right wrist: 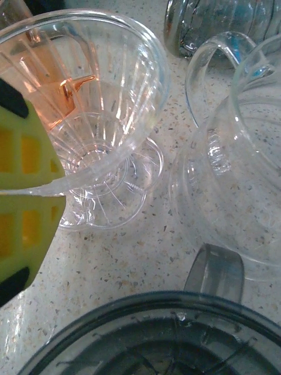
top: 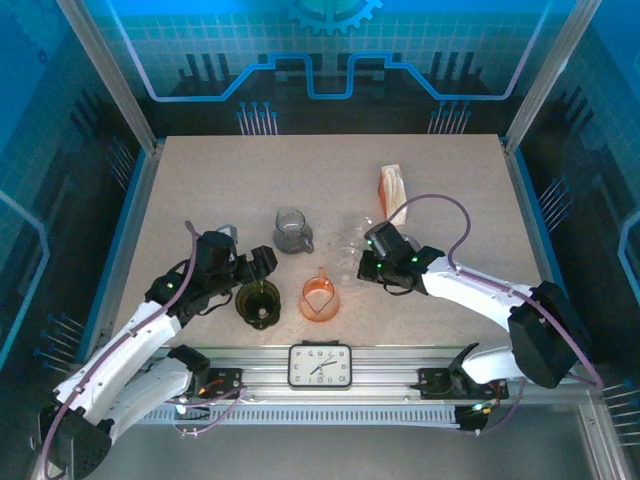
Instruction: Place the coffee filter in the dripper
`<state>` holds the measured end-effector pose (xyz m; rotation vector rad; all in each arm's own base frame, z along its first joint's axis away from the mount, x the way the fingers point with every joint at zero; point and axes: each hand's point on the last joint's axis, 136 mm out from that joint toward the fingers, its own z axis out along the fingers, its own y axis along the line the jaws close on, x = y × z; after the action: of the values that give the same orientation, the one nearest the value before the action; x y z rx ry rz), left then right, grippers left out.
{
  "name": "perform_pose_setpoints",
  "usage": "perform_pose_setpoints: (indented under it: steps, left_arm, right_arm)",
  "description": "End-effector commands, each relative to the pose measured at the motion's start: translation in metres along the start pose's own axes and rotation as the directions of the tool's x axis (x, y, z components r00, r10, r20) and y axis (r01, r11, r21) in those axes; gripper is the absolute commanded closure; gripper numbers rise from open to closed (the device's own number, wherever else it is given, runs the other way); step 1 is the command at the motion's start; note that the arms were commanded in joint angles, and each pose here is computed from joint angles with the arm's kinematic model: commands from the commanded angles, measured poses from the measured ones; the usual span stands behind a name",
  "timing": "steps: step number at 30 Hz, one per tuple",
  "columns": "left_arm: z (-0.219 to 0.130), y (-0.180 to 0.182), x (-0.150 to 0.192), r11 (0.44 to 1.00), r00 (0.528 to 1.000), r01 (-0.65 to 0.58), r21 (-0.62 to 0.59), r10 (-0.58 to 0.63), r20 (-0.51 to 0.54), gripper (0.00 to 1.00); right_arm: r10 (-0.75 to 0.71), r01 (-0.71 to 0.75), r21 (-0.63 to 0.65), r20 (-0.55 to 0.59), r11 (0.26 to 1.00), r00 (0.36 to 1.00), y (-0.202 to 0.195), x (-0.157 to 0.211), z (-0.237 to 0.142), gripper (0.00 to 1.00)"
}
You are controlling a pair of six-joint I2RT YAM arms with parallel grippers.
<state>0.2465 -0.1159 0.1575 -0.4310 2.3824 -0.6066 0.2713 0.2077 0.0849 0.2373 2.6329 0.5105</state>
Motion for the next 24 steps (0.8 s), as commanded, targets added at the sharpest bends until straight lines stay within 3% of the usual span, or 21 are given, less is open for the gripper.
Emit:
perform_pose_setpoints:
  steps: [1, 11, 17, 24]
  left_arm:
    - [0.001, -0.001, -0.001, 1.000, 1.000, 0.001, 0.011, -0.001, -0.001, 0.01]
    - [0.000, -0.002, -0.002, 1.000, 1.000, 0.000, 0.011, 0.000, 0.002, 0.01]
    - [-0.002, -0.003, -0.005, 1.000, 1.000, -0.001, 0.001, 0.001, 0.008, 0.01]
    - [-0.005, -0.004, -0.006, 1.000, 1.000, 0.012, 0.005, -0.012, 0.008, 0.01]
  right_arm:
    - [0.007, -0.007, 0.016, 0.005, 1.000, 1.000, -0.008, -0.001, -0.005, 0.97]
    - [-0.016, 0.019, -0.043, 0.061, 0.999, 0.998, 0.002, -0.017, -0.039, 1.00]
    - [-0.049, 0.061, -0.106, 0.117, 0.992, 0.992, 0.022, -0.035, -0.080, 1.00]
    - [-0.098, 0.108, -0.253, 0.051, 0.961, 0.994, 0.052, -0.026, -0.116, 1.00]
